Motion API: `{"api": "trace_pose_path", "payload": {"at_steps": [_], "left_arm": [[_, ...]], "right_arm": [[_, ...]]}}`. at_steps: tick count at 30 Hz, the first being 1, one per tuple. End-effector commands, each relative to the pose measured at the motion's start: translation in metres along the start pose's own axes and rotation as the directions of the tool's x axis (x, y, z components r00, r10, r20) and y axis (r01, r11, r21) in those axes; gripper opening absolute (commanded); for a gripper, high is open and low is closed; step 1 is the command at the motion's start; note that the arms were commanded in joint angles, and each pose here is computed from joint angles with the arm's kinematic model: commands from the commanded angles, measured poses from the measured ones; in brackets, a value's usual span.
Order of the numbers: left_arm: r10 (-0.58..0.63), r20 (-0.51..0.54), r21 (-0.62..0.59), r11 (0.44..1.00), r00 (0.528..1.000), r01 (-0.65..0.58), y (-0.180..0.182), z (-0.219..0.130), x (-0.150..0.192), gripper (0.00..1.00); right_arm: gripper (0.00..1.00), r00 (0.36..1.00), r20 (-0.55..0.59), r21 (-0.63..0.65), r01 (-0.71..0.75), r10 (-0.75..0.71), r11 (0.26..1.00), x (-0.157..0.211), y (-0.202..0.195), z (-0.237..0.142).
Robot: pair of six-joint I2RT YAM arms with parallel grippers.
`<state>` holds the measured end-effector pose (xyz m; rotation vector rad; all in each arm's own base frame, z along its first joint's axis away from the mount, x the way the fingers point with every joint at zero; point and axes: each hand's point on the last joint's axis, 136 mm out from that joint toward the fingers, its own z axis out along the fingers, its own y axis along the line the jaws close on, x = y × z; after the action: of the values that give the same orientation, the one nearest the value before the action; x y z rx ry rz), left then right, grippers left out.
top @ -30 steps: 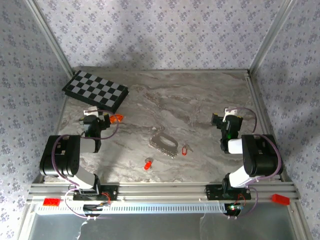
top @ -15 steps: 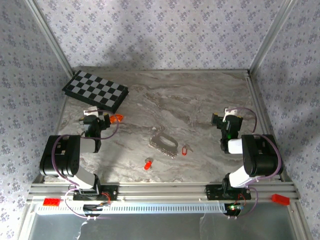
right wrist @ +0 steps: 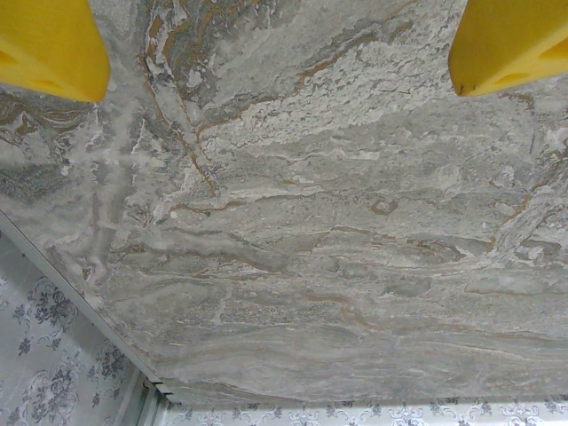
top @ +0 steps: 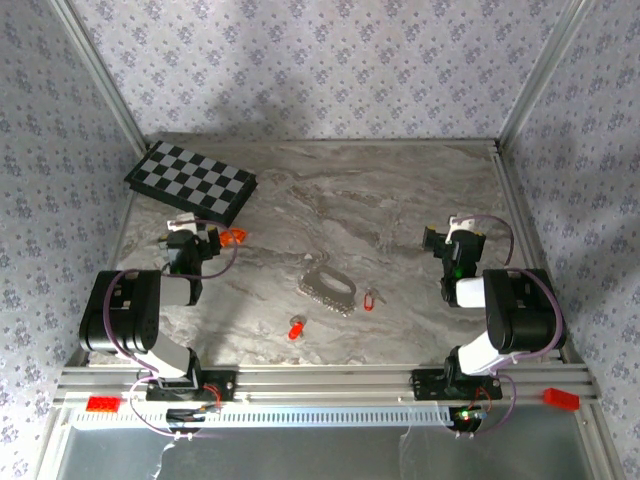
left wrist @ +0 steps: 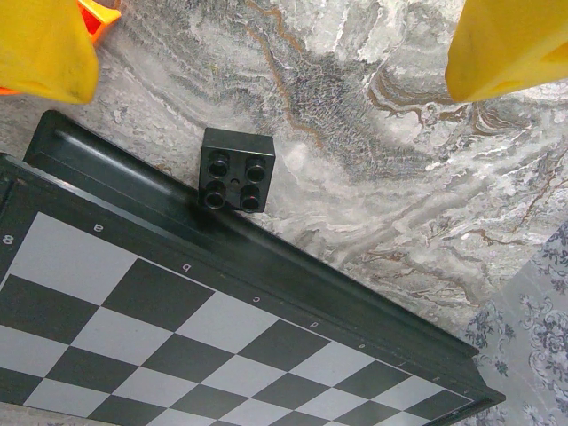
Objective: Put the keys on the keyring
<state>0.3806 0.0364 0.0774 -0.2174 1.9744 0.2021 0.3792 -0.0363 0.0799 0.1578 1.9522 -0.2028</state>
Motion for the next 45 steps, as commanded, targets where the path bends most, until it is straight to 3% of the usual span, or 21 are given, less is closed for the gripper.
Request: {"api": "trace_pose_path", "payload": {"at_steps": [1,33,45], "left_arm": [[-0.005,0.056,-0.009,1.0,0.998,0.006,-0.001,0.003,-0.018,1.0],[-0.006,0.057,-0.009,1.0,0.998,0.006,-0.001,0.003,-0.019,1.0],[0.014,0.052,0.043,0.999,0.999,-0.016,-0.009,-0.003,-0.027,1.0]], "right_arm": [[1.0,0.999,0.035,0.018,0.004,-0.005,1.0,-0.012,-0.002,0.004],[1.0,0.999,0.038,0.017,0.005,-0.006,1.0,-0.013,-0.002,0.003],[1.0,0.998,0.041,-0.002,0.038,-0.037,0.999,-0.03,0.006,-0.011]]}}
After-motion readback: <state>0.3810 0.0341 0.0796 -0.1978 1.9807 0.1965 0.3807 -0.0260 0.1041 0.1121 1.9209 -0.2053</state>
